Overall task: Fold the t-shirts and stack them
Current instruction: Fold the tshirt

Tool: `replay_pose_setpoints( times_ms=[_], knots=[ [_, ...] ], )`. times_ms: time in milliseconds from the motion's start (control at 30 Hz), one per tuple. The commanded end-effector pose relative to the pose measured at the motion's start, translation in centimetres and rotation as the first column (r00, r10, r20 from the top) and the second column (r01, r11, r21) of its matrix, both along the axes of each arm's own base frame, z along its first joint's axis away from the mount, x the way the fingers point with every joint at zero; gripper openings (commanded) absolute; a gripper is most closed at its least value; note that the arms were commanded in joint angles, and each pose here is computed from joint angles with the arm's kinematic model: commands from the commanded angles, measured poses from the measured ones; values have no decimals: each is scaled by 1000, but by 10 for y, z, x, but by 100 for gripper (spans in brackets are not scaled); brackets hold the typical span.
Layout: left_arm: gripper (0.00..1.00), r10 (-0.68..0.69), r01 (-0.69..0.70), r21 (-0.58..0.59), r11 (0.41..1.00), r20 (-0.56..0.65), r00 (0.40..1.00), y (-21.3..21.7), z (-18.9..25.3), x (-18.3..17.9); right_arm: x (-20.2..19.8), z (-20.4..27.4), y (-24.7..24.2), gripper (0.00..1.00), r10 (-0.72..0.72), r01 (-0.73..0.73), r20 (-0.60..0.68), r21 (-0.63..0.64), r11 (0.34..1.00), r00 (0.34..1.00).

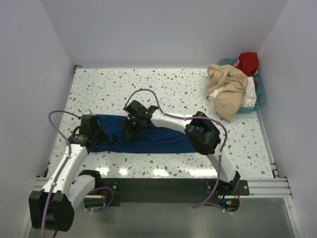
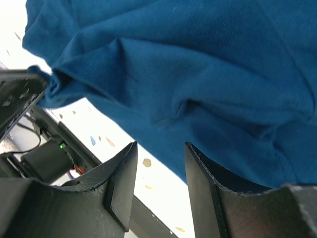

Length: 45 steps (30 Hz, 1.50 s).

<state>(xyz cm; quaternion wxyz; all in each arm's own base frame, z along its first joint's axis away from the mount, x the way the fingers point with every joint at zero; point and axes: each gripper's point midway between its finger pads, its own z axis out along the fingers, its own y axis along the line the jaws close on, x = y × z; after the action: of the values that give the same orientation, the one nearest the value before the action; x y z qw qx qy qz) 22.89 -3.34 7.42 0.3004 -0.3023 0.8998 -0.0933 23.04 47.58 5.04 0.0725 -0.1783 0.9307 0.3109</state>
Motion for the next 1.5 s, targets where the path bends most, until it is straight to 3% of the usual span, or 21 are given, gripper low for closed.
replay_pose_setpoints(
  times_ms=[0, 333, 433, 533, 700, 800, 1000, 1100, 1467],
  knots=[
    [0, 12, -11, -23, 1000, 25, 1000, -1, 3, 3, 4, 12, 19, 47, -3, 3, 18, 47, 999, 1000],
    [0, 7, -6, -39, 999, 35, 999, -4, 4, 2, 7, -4, 28, 44, -14, 13, 13, 20, 1000, 1000],
    [0, 4, -3, -48, 999, 35, 999, -6, 3, -1, 7, -6, 30, 31, -12, 12, 14, 16, 1000, 1000],
    [0, 7, -6, -55, 998, 33, 999, -6, 5, -2, 7, -6, 27, 10, -17, 17, 5, 0, 1000, 1000],
    [0, 22, -20, -54, 998, 33, 999, -5, 12, -5, -1, 8, 20, 5, -5, 5, -4, 2, 1000, 1000],
    [12, 31, -30, -46, 998, 28, 999, -3, 18, -8, -7, 14, 14, 6, 2, -3, -20, -4, 1000, 1000],
    [53, 34, -33, -55, 998, 21, 999, -3, 36, -16, -15, 19, 8, 6, 14, -14, -44, -15, 1000, 999],
    [62, 35, -32, -59, 998, 53, 998, -3, 48, -15, -15, 22, 6, 7, 16, -17, -40, -14, 1000, 999],
    [65, -5, 17, -118, 993, 99, 995, -20, 7, 43, -12, 27, -10, 7, 7, -7, -11, -40, 999, 1000]
  ],
)
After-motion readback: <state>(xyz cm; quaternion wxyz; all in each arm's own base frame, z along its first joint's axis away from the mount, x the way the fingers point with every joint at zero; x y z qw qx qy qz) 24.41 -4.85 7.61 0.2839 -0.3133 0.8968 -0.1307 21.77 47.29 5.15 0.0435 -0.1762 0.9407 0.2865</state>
